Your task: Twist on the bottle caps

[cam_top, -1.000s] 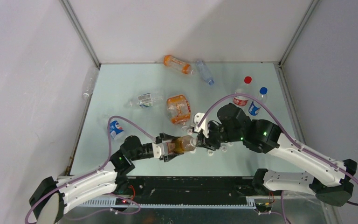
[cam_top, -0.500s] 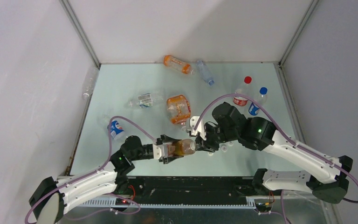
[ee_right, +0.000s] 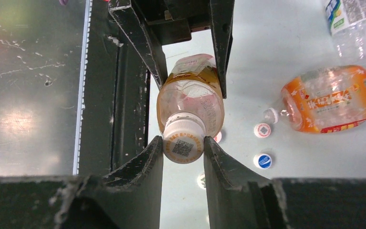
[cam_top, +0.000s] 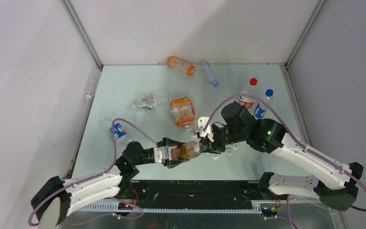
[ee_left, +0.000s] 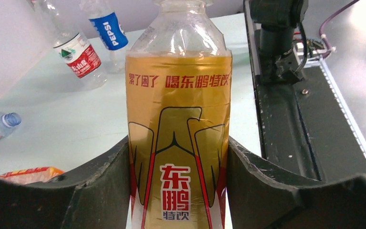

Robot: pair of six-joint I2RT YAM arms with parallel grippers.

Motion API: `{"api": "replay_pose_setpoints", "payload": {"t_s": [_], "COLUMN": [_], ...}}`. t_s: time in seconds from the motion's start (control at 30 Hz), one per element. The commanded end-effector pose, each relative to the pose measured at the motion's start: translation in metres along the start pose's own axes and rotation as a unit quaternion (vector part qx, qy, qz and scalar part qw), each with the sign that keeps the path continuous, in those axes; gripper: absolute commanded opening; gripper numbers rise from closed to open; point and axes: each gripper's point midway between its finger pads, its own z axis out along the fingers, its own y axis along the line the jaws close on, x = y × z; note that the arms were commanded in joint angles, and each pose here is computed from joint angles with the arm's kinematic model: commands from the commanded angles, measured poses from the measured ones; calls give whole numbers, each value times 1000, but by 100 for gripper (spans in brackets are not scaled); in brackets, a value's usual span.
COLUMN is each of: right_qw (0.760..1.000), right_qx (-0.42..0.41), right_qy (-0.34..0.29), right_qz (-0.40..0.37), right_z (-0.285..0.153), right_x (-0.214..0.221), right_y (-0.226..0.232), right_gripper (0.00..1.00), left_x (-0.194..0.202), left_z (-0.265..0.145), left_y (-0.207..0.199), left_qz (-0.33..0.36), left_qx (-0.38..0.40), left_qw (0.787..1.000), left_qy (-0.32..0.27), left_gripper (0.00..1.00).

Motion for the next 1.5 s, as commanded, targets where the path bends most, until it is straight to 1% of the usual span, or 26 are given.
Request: {"api": "replay_pose_setpoints", "payload": {"t_s": [0.0,0.2,0.3,0.4,0.5,0.57,0.73,0.83,1.0,1.1,1.17,1.27,1.37,1.47], "right_qw": [999,993,989,985,982,982,981,982,990,993,995,996,993,987], "right_qx": [-18,-48,-49,-52,-64,-72,-80,-78,-54,-39,-27,-17,-17,-21], "right_qy": [35,69,93,111,112,108,96,92,89,89,90,80,64,59], "right_qz": [-32,-85,-108,-120,-135,-140,-148,-142,-96,-66,-27,27,99,151], "right_z": [2,-1,-1,1,3,4,9,14,21,25,26,27,26,29], "right_x": [21,36,45,51,51,50,45,43,39,38,38,35,31,31], "right_y": [8,21,22,23,27,30,31,30,20,15,11,6,2,0], "right_gripper": [0,0,0,0,0,0,0,0,0,0,0,0,0,0], "left_x": [-88,-92,-84,-89,-91,-94,-98,-101,-109,-105,-105,-109,-112,-110], "left_z": [8,14,14,13,11,10,13,14,17,20,22,20,18,18], "left_y": [7,3,2,-1,2,1,-4,-1,12,25,30,38,46,52], "left_qz": [44,19,1,-7,-6,6,17,27,51,57,71,95,111,137], "left_qx": [5,34,52,75,80,87,120,113,65,23,-3,-41,-84,-114], "left_qw": [989,991,994,993,993,992,988,988,989,992,992,989,983,978], "left_qy": [-142,-129,-97,-90,-89,-96,-93,-100,-120,-106,-101,-110,-120,-111], "left_gripper": [24,22,19,18,18,17,17,17,17,17,17,18,19,19]}}
